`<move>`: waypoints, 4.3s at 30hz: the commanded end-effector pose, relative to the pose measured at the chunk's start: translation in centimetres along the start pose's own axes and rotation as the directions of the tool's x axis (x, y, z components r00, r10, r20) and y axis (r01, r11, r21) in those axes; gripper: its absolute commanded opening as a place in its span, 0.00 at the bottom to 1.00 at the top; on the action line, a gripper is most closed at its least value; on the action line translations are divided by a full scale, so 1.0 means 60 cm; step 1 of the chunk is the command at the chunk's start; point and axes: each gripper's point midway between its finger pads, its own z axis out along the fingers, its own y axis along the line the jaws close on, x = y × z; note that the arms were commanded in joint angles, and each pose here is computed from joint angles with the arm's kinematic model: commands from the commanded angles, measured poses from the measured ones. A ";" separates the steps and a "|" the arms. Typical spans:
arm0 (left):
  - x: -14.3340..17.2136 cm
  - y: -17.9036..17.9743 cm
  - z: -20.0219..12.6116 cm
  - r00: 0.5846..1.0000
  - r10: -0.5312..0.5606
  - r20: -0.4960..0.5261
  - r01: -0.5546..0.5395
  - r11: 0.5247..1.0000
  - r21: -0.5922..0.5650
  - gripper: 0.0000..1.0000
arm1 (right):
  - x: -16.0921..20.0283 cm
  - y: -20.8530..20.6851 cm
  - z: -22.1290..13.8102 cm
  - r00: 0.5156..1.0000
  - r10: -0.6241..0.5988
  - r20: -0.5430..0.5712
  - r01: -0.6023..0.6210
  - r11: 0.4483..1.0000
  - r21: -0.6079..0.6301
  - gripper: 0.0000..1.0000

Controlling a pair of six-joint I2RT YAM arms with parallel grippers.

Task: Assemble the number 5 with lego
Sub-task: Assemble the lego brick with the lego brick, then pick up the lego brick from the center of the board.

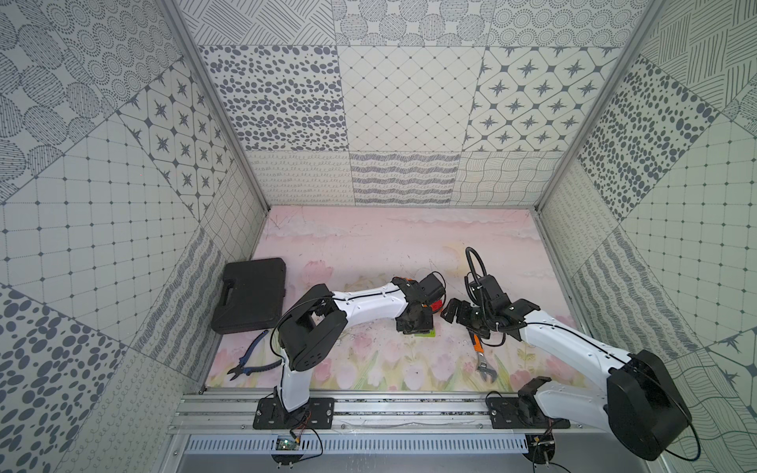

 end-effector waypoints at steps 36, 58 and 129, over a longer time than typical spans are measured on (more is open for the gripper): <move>0.012 0.055 0.010 1.000 0.017 0.006 -0.016 0.984 -0.176 0.41 | -0.014 0.006 -0.015 0.999 0.026 0.042 -0.025 0.999 -0.026 0.99; 0.013 0.055 0.006 1.000 0.016 0.012 -0.014 0.985 -0.169 0.24 | -0.012 0.017 -0.014 0.999 0.033 0.020 -0.032 0.998 -0.049 0.99; -0.050 0.306 -0.162 0.851 -0.374 0.370 0.382 0.923 0.053 0.67 | 0.097 0.152 0.068 0.958 -0.200 -0.203 0.176 0.976 -0.131 0.97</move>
